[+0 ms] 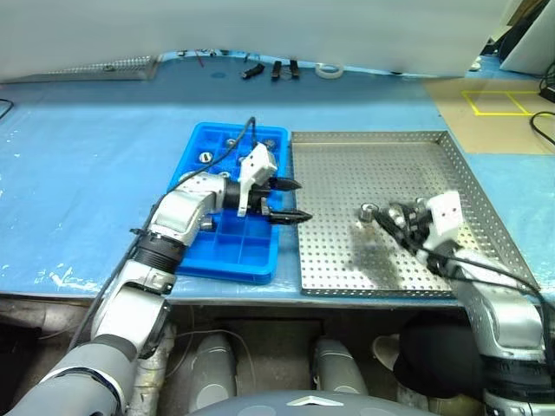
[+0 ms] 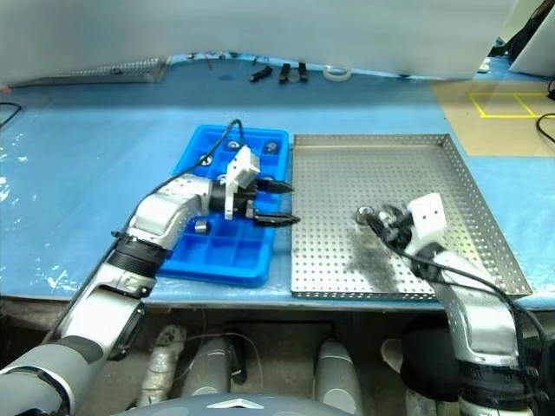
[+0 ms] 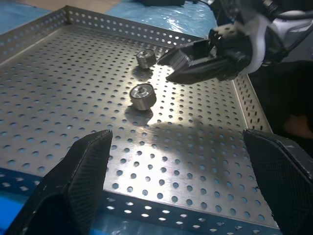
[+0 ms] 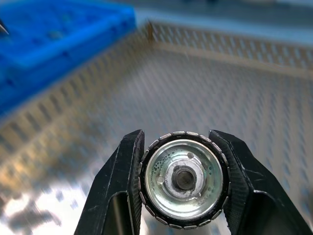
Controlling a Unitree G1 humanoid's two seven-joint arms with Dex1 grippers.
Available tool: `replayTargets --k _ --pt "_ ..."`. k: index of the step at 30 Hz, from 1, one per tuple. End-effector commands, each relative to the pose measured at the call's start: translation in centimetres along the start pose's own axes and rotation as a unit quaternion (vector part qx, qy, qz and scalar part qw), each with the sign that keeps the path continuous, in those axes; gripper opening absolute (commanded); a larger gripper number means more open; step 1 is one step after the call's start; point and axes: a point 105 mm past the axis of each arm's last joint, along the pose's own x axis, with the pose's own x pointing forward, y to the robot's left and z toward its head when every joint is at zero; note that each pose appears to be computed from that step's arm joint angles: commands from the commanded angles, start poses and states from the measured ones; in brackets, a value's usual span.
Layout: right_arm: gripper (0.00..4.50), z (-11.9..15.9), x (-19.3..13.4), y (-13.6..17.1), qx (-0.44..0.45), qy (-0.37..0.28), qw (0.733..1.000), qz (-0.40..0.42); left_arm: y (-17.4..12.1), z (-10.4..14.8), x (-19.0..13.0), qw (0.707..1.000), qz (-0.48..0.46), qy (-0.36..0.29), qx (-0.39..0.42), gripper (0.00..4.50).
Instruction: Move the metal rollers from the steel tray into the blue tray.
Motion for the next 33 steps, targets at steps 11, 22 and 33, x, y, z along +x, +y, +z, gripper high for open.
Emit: replayTargets --k 11,22,33 --pt "1.68 2.7 8.1 8.3 -0.040 -0.036 0.972 0.230 1.2 0.8 -8.5 0.975 0.219 -0.034 0.007 4.50" --pt "1.68 1.3 13.9 12.4 -0.039 -0.035 0.958 0.281 -1.7 0.7 -13.1 0.944 0.327 -0.041 -0.012 4.50" --pt "2.39 -2.0 14.7 10.9 -0.064 0.015 0.966 0.252 -2.3 0.7 -12.2 0.947 0.319 -0.038 -0.025 4.50"
